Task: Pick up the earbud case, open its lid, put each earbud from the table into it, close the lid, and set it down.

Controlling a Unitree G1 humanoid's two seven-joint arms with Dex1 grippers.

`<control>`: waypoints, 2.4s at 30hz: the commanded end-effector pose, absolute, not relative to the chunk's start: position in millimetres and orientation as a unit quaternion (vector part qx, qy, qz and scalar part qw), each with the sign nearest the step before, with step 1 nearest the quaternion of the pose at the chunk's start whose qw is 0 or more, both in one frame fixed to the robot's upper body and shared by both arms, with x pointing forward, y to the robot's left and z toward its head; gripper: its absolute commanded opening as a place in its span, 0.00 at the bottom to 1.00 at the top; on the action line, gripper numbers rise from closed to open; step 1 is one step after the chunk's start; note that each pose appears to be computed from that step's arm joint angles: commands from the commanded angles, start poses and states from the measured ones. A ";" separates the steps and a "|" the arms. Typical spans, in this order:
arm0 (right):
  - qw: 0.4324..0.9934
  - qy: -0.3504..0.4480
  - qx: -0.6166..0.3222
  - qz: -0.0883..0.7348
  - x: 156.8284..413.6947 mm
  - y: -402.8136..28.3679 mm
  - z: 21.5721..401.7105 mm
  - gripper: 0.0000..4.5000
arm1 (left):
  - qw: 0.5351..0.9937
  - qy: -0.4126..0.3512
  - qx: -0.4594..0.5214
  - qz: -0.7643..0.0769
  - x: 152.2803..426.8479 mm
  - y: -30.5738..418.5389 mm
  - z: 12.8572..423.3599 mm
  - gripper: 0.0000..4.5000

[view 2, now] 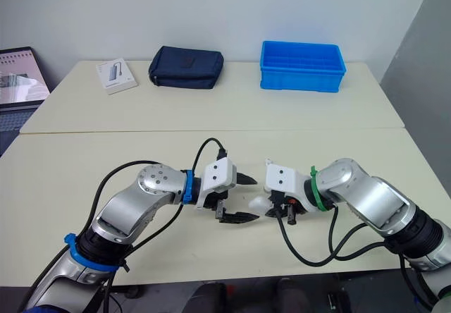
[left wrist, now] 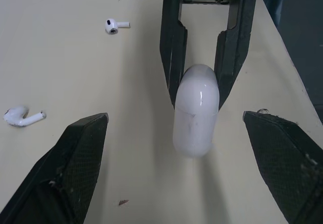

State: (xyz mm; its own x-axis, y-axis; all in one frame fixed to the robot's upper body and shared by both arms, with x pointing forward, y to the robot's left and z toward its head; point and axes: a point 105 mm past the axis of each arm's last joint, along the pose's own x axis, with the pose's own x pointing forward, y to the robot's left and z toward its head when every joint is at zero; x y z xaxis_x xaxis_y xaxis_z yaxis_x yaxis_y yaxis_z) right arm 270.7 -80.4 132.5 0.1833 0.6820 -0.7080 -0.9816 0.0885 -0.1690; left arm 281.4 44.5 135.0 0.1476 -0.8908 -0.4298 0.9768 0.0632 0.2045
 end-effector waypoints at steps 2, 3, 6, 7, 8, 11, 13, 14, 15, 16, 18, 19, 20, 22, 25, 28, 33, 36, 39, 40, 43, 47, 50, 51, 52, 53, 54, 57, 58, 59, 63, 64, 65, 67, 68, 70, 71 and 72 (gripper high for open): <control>0.704 0.210 -0.325 0.596 271.3 -77.7 144.2 0.17 | 0.710 0.081 0.239 -0.657 280.1 40.3 138.4 1.00; 0.704 0.209 -0.325 0.596 271.2 -77.4 144.3 0.17 | 0.708 0.081 0.240 -0.659 280.2 40.6 138.0 1.00; 0.704 0.207 -0.325 0.597 270.7 -76.6 144.7 0.17 | 0.705 0.084 0.243 -0.661 281.1 42.4 136.5 1.00; 0.704 0.207 -0.325 0.597 270.7 -76.4 144.8 0.17 | 0.704 0.084 0.244 -0.662 281.2 42.8 136.0 1.00; 0.704 0.206 -0.325 0.597 270.5 -76.3 144.9 0.17 | 0.703 0.084 0.244 -0.662 281.3 43.0 135.9 1.00; 0.703 0.204 -0.325 0.599 270.0 -75.0 145.7 0.17 | 0.704 0.081 0.237 -0.664 282.2 42.5 137.2 0.91; 0.703 0.202 -0.325 0.600 270.2 -74.2 146.2 0.17 | 0.699 0.081 0.237 -0.670 280.9 42.8 136.7 0.81; 0.703 0.201 -0.324 0.600 270.1 -73.7 146.5 0.17 | 0.696 0.084 0.238 -0.672 279.9 43.3 135.5 0.74; 0.703 0.201 -0.324 0.601 270.1 -73.2 146.8 0.17 | 0.694 0.087 0.238 -0.674 278.9 43.7 134.2 0.67; 0.702 0.200 -0.324 0.601 270.0 -72.8 147.1 0.17 | 0.693 0.089 0.239 -0.675 278.4 43.9 133.4 0.60; 0.701 0.199 -0.323 0.603 269.8 -71.8 147.8 0.17 | 0.693 0.091 0.236 -0.675 278.0 43.2 132.4 0.45; 0.701 0.197 -0.324 0.604 269.6 -71.0 148.3 0.17 | 0.695 0.091 0.232 -0.675 277.7 42.0 132.0 0.38; 0.700 0.196 -0.323 0.605 269.4 -70.3 148.7 0.17 | 0.696 0.092 0.228 -0.674 277.5 40.9 131.7 0.31; 0.700 0.195 -0.324 0.606 269.3 -69.6 149.2 0.17 | 0.698 0.092 0.225 -0.674 277.4 39.9 131.4 0.17; 0.698 0.193 -0.326 0.607 269.2 -69.1 149.8 0.17 | 0.700 0.094 0.225 -0.672 277.8 40.3 130.2 0.17; 0.695 0.190 -0.330 0.609 268.7 -68.9 150.4 0.17 | 0.702 0.099 0.223 -0.669 278.0 41.9 128.7 0.17; 0.692 0.190 -0.339 0.608 268.1 -72.6 150.7 0.34 | 0.714 0.111 0.215 -0.658 280.9 44.9 126.3 0.17; 0.702 0.186 -0.343 0.595 272.3 -77.5 153.8 0.55 | 0.725 0.117 0.197 -0.649 283.2 47.7 125.8 0.17; 0.709 0.175 -0.350 0.586 274.5 -88.6 164.4 0.71 | 0.747 0.118 0.164 -0.634 287.6 53.9 126.8 0.17; 0.710 0.167 -0.351 0.587 273.8 -92.3 169.4 0.71 | 0.755 0.117 0.152 -0.627 289.8 57.3 126.7 0.17; 0.722 0.125 -0.361 0.577 275.5 -104.2 190.5 0.71 | 0.785 0.104 0.074 -0.606 295.8 66.4 130.1 0.17; 0.726 0.045 -0.401 0.557 278.9 -113.0 209.6 0.71 | 0.792 0.053 0.002 -0.608 291.2 73.4 137.7 0.17; 0.728 -0.038 -0.388 0.563 273.1 -103.1 224.1 0.71 | 0.798 0.024 -0.064 -0.599 287.9 82.3 141.7 0.17; 0.724 -0.046 -0.381 0.573 268.6 -99.4 225.1 0.71 | 0.797 0.018 -0.073 -0.600 286.9 84.1 142.5 0.17; 0.721 -0.049 -0.377 0.580 265.7 -97.2 225.1 0.71 | 0.796 0.014 -0.076 -0.601 286.1 85.0 142.8 0.17; 0.721 -0.050 -0.372 0.583 264.3 -95.5 225.1 0.71 | 0.796 0.011 -0.076 -0.601 286.1 85.3 143.2 0.17; 0.721 -0.052 -0.364 0.587 262.9 -90.5 224.1 0.71 | 0.793 0.005 -0.069 -0.606 284.6 84.8 143.6 0.17; 0.721 -0.045 -0.354 0.594 262.1 -80.3 214.7 0.71 | 0.780 -0.002 -0.053 -0.623 278.9 81.3 143.5 0.17; 0.722 -0.040 -0.353 0.593 263.2 -78.7 211.6 0.71 | 0.776 -0.003 -0.048 -0.629 276.9 79.7 143.5 0.17; 0.725 -0.035 -0.350 0.592 264.7 -77.1 208.8 0.71 | 0.772 -0.004 -0.044 -0.634 275.1 77.8 143.9 0.17; 0.730 -0.016 -0.345 0.589 269.6 -71.9 201.8 0.71 | 0.765 -0.012 -0.032 -0.644 272.3 73.2 145.9 0.17; 0.735 -0.012 -0.339 0.587 271.9 -70.4 201.4 0.71 | 0.762 -0.013 -0.024 -0.647 271.5 72.4 145.7 0.17; 0.738 -0.011 -0.336 0.585 273.6 -69.2 201.6 0.71 | 0.761 -0.015 -0.019 -0.649 271.0 71.9 145.5 0.17; 0.743 -0.005 -0.333 0.581 277.6 -67.5 201.6 0.71 | 0.759 -0.017 -0.012 -0.651 270.4 71.2 145.6 0.17; 0.742 -0.003 -0.334 0.581 278.8 -67.1 201.2 0.71 | 0.759 -0.019 -0.011 -0.651 270.3 70.7 146.0 0.17; 0.743 0.000 -0.335 0.579 280.7 -66.2 200.8 0.71 | 0.757 -0.020 -0.007 -0.653 269.7 70.1 146.1 0.17; 0.745 0.000 -0.333 0.579 281.5 -65.4 201.2 0.71 | 0.755 -0.019 -0.003 -0.656 268.8 69.7 145.7 0.17; 0.747 0.001 -0.329 0.578 282.1 -64.6 201.9 0.71 | 0.753 -0.019 0.002 -0.658 268.0 69.5 145.2 0.17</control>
